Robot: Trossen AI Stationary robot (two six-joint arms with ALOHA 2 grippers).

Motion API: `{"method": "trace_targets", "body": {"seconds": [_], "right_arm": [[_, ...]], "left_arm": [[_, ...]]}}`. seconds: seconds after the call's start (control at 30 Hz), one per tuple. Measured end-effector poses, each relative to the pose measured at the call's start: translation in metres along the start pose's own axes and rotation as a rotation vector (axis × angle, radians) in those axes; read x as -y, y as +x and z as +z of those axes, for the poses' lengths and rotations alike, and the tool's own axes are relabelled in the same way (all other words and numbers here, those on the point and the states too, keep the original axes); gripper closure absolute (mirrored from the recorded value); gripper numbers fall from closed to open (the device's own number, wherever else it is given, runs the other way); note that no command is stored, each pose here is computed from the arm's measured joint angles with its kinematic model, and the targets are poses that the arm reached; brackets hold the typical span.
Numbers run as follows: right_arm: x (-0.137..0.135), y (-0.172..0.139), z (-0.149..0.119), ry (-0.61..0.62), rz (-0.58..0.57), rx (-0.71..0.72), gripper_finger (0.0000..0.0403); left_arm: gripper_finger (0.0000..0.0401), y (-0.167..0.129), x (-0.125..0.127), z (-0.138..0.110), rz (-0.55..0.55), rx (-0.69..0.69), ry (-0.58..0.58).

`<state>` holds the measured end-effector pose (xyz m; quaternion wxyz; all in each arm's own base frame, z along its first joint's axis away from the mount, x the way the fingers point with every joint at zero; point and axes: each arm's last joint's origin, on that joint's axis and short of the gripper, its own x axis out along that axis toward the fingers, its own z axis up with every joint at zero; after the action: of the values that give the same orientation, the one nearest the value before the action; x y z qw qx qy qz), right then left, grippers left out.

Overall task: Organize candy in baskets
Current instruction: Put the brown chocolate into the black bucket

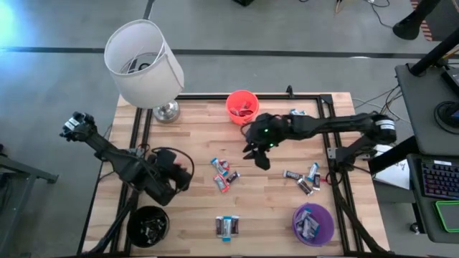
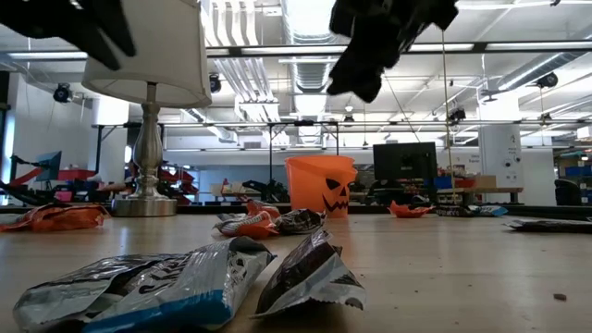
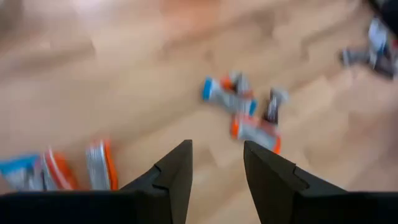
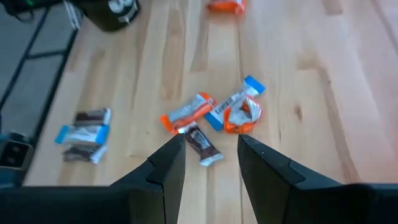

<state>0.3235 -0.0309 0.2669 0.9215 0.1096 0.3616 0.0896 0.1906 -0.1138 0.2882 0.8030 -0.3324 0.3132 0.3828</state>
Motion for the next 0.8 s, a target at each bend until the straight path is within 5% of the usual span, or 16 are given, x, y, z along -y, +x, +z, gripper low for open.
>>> {"method": "trace_targets", "body": {"seconds": [0.27,0.8], "right_arm": [[0.011,0.039,-0.005,-0.103,0.007,-0.076,0.0264],[0.021,0.088,0.006,-0.227,0.034,-0.208,0.0264]], "left_arm": [[0.0275,0.007,0.0,0.016,0.015,0.224,-0.03],[0.0275,0.008,-0.001,0.02,0.025,0.223,-0.006]]}}
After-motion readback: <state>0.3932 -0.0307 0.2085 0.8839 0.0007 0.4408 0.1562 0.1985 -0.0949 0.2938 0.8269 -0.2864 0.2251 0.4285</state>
